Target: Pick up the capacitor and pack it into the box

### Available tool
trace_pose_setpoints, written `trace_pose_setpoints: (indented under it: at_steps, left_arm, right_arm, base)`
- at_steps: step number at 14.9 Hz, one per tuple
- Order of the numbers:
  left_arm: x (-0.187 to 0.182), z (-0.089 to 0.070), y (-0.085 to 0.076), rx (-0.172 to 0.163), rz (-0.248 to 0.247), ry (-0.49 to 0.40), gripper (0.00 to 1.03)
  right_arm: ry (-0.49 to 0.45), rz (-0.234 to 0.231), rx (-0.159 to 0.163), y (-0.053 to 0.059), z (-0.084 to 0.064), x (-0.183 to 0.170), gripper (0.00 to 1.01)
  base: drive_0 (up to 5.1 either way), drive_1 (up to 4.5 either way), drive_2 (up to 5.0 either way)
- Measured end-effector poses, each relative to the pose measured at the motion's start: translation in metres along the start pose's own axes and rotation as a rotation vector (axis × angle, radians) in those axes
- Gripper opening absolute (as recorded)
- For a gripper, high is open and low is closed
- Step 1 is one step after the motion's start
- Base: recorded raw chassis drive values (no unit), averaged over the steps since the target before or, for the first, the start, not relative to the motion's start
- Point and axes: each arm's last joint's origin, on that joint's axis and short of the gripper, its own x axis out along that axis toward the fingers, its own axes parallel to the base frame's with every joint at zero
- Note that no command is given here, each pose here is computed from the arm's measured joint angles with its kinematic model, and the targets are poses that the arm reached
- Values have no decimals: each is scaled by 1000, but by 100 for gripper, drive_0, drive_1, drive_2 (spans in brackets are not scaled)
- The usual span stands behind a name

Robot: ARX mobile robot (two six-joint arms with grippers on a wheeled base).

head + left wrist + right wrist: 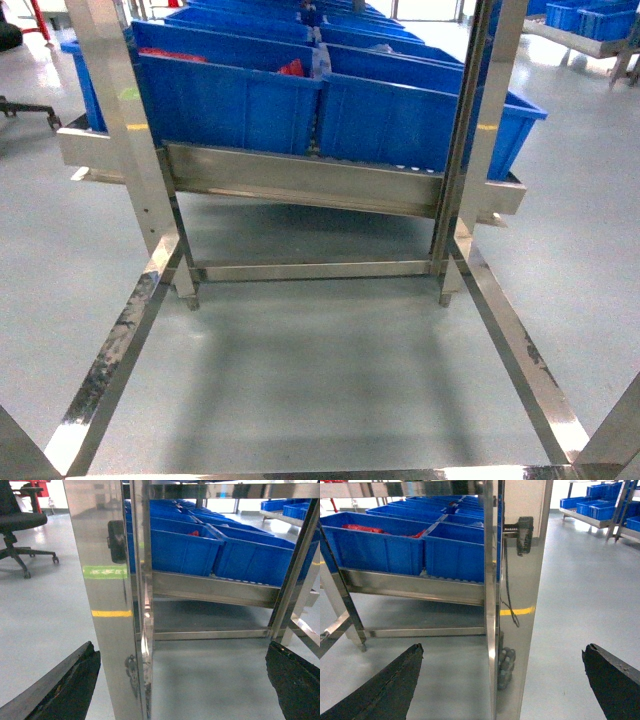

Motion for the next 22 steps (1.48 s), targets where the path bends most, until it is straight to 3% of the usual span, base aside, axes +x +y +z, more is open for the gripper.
trace_pose_setpoints:
  at_steps: [22]
  left_arm:
    - [0, 0, 0, 0, 0, 0, 98]
  right_arm:
    - [0, 0, 0, 0, 0, 0, 98]
  base:
    - [0, 0, 0]
